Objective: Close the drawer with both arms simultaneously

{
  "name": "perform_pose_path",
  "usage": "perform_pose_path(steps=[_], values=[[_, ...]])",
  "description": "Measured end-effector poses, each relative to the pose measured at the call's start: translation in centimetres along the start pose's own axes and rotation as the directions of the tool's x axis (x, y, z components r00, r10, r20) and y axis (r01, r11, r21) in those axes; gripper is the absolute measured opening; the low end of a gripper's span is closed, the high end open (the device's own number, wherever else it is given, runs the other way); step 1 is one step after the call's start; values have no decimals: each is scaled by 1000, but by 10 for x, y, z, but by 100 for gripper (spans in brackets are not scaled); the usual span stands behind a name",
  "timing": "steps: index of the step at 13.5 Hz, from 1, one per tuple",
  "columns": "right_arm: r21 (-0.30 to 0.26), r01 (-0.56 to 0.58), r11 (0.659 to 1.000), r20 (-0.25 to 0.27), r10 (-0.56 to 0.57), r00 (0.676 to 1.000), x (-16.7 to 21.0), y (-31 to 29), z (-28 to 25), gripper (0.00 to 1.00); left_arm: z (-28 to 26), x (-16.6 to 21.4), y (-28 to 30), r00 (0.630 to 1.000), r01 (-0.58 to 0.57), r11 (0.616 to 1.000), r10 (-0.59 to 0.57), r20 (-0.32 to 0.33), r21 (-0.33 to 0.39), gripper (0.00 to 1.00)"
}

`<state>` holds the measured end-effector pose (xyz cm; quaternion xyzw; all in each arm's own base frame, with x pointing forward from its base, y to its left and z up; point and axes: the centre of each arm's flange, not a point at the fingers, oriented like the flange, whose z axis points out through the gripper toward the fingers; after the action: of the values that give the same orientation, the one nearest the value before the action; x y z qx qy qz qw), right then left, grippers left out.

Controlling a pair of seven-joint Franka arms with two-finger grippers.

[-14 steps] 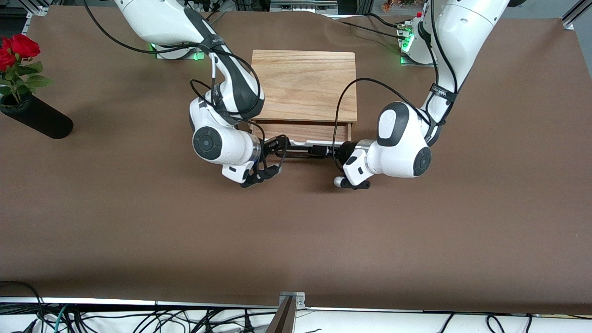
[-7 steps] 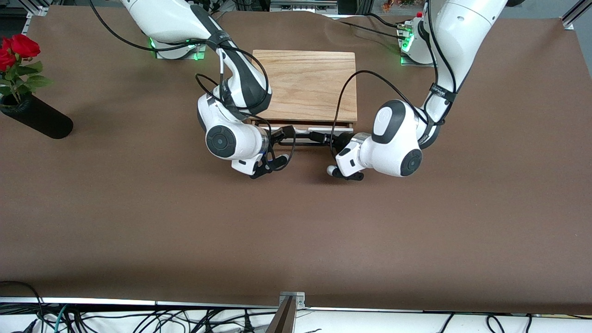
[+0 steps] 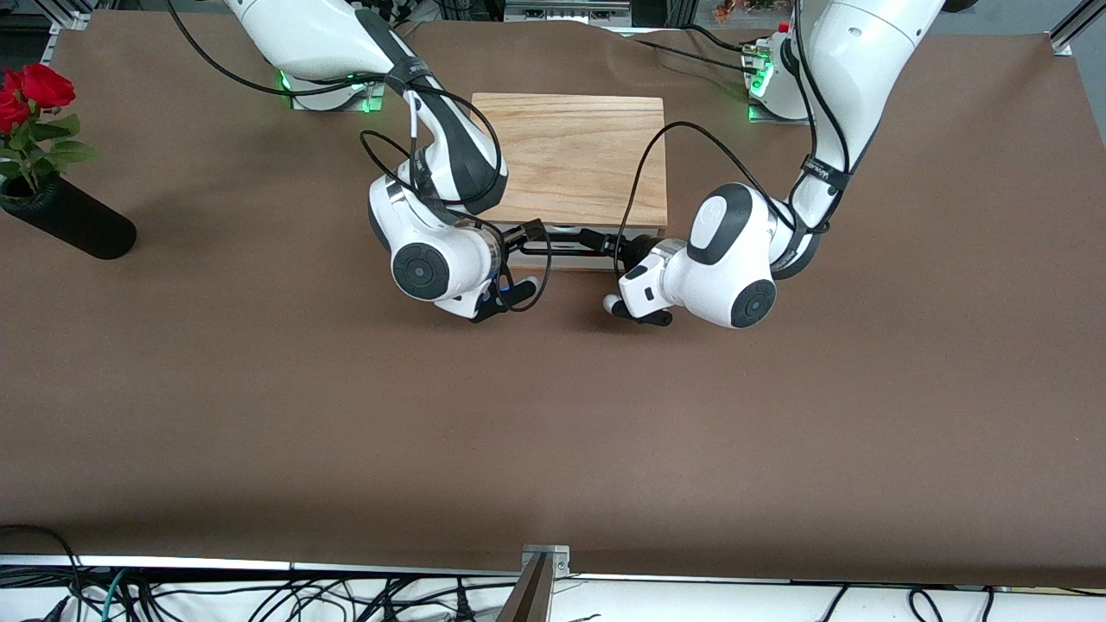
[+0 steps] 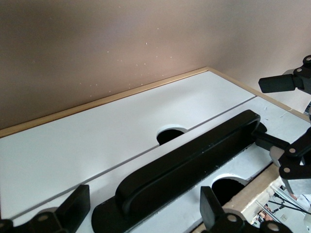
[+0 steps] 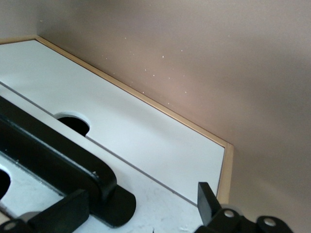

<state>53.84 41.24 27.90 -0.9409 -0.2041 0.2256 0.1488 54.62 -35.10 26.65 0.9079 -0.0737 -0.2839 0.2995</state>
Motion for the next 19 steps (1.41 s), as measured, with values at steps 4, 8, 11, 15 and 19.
perform_pose_path(steps=[4, 8, 11, 15, 19], values=[[5, -7, 1000, 20, 7, 1000, 1, 2, 6, 100, 0, 0, 0, 1000, -1, 1000, 1, 1, 2, 100], [4, -6, 1000, -2, 6, 1000, 4, 4, -9, 100, -8, -4, 0, 1000, -6, 1000, 6, 6, 14, 100], [26, -15, 1000, -94, 17, 995, 11, 27, -66, 100, -53, -18, 2, 998, -36, 996, 40, -43, 84, 100], [17, -51, 999, -207, 53, 977, 9, 84, -139, 100, -160, -49, 6, 973, -40, 988, 73, -221, 147, 100], [-100, -114, 988, -286, 81, 955, -6, 142, -198, 100, -254, -106, -6, 924, 18, 916, 139, -356, 402, 100]])
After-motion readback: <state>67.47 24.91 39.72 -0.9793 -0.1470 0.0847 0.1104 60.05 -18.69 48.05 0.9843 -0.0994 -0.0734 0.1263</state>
